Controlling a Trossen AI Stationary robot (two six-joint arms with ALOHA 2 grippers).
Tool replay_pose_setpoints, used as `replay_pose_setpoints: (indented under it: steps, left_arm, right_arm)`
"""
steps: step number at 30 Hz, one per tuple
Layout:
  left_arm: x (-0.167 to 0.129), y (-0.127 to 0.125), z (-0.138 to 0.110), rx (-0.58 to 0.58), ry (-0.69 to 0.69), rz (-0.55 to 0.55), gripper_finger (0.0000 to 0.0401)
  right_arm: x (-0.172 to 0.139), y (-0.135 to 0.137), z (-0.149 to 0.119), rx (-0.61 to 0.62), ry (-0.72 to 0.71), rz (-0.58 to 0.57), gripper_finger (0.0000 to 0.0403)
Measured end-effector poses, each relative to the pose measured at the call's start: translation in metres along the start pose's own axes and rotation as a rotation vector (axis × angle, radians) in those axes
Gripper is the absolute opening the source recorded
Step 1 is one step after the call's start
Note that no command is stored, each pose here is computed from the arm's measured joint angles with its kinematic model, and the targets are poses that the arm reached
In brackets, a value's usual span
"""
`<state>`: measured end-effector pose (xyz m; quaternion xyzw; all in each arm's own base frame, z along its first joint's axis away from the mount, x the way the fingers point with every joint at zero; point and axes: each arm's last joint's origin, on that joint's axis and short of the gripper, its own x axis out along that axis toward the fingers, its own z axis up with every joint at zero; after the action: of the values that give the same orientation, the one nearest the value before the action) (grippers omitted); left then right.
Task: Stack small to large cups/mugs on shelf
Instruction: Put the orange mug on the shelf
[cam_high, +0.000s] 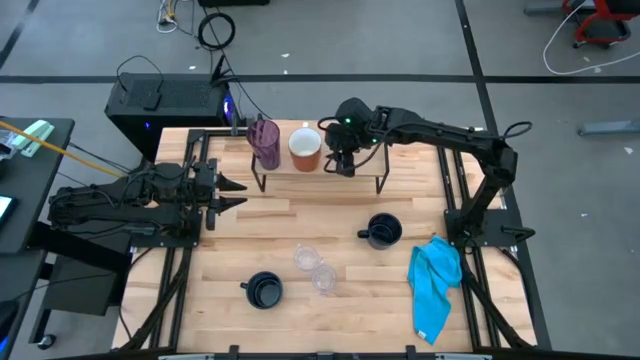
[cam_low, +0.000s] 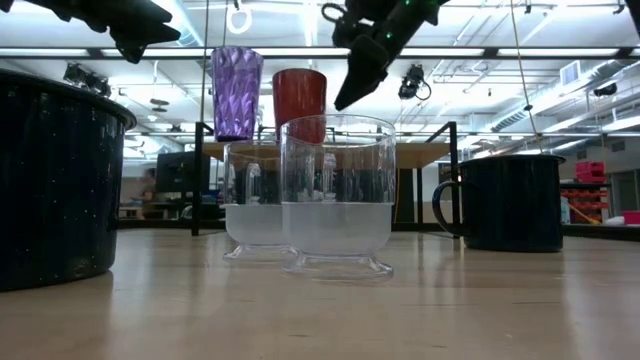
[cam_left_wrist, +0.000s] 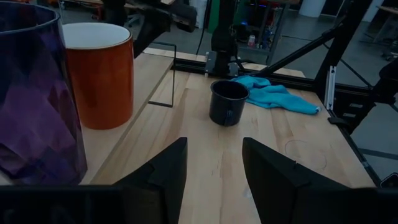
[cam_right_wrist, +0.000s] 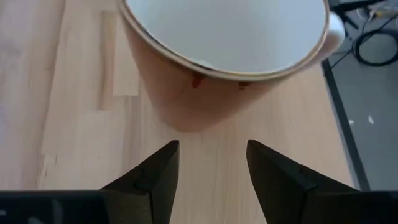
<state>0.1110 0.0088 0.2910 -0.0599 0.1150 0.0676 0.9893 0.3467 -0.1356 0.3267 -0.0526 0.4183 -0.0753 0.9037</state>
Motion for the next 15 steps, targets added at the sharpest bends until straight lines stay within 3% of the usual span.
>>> replay_pose_setpoints:
  steps: [15]
  left_arm:
    - [0.0, 0.0, 0.0, 0.0, 0.0, 0.0, 0.0162]
  right_arm:
    - [0.046, -0.001, -0.004, -0.028, 0.038, 0.026, 0.0185]
